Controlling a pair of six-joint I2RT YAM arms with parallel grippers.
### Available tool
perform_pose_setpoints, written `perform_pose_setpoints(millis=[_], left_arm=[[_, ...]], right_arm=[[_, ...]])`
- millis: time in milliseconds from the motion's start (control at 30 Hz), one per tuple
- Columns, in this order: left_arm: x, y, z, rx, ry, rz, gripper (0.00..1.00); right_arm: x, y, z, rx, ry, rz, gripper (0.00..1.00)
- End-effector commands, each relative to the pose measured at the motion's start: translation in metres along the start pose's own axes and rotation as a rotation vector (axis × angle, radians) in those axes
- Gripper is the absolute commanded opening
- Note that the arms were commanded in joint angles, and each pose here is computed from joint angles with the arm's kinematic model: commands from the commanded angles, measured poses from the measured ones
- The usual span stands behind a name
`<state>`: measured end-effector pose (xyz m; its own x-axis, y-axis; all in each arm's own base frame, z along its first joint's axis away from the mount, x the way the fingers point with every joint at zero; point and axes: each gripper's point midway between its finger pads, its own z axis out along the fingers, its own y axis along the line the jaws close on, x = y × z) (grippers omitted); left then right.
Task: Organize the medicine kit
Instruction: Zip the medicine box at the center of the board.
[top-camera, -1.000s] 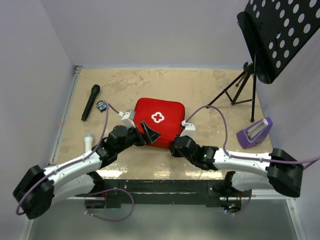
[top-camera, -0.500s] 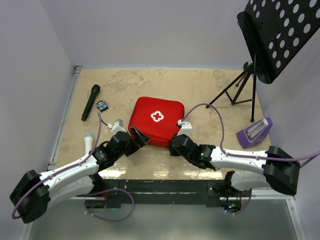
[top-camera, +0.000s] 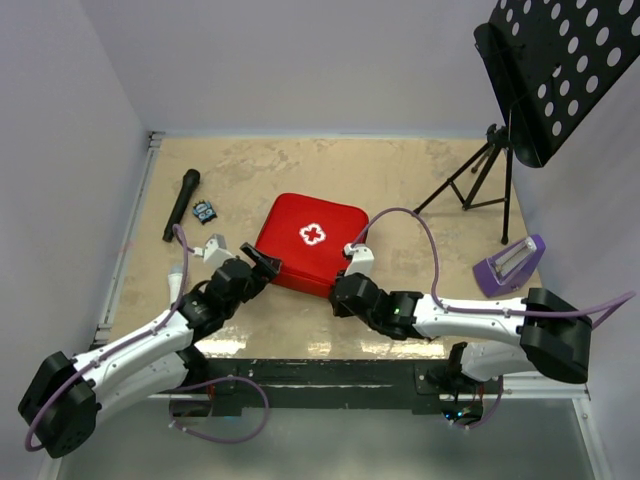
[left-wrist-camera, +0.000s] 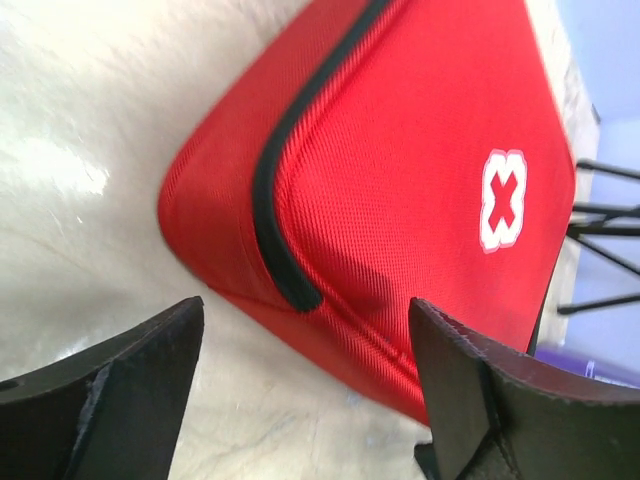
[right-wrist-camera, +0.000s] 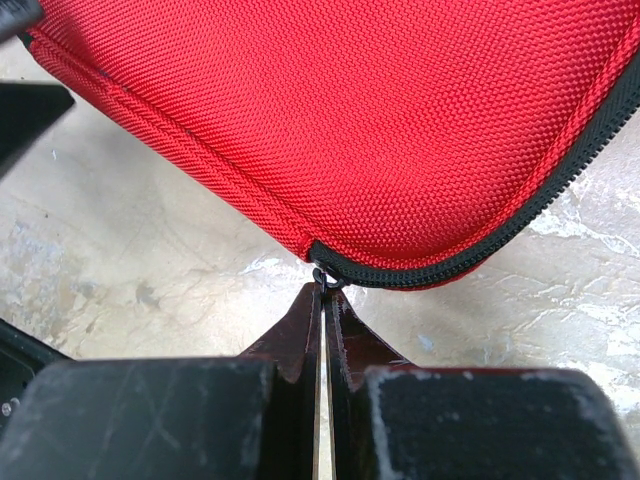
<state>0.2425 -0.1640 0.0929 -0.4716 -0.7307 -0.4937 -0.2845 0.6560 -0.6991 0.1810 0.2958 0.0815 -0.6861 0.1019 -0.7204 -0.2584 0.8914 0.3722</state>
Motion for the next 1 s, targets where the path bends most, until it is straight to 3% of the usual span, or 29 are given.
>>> perform_pose_setpoints(millis=[0, 400, 633, 967], left_arm=[[-0.030, -0.016, 0.002, 0.033, -0.091, -0.017, 0.81], [-0.043, -0.010, 0.028, 0.050, -0.048, 0.044, 0.45], [-0.038, -0.009, 0.037, 0.060, -0.011, 0.093, 0.00], [-0.062, -0.003, 0.044, -0.020, -0.076, 0.125, 0.00]], right_arm=[[-0.012, 0.019, -0.001, -0.038, -0.032, 0.003, 0.00], [-0.011, 0.020, -0.001, -0.042, -0.026, -0.030, 0.00], [-0.011, 0.019, -0.002, -0.035, -0.026, -0.037, 0.00], [-0.017, 0.004, -0.008, 0.053, -0.027, -0.060, 0.00]])
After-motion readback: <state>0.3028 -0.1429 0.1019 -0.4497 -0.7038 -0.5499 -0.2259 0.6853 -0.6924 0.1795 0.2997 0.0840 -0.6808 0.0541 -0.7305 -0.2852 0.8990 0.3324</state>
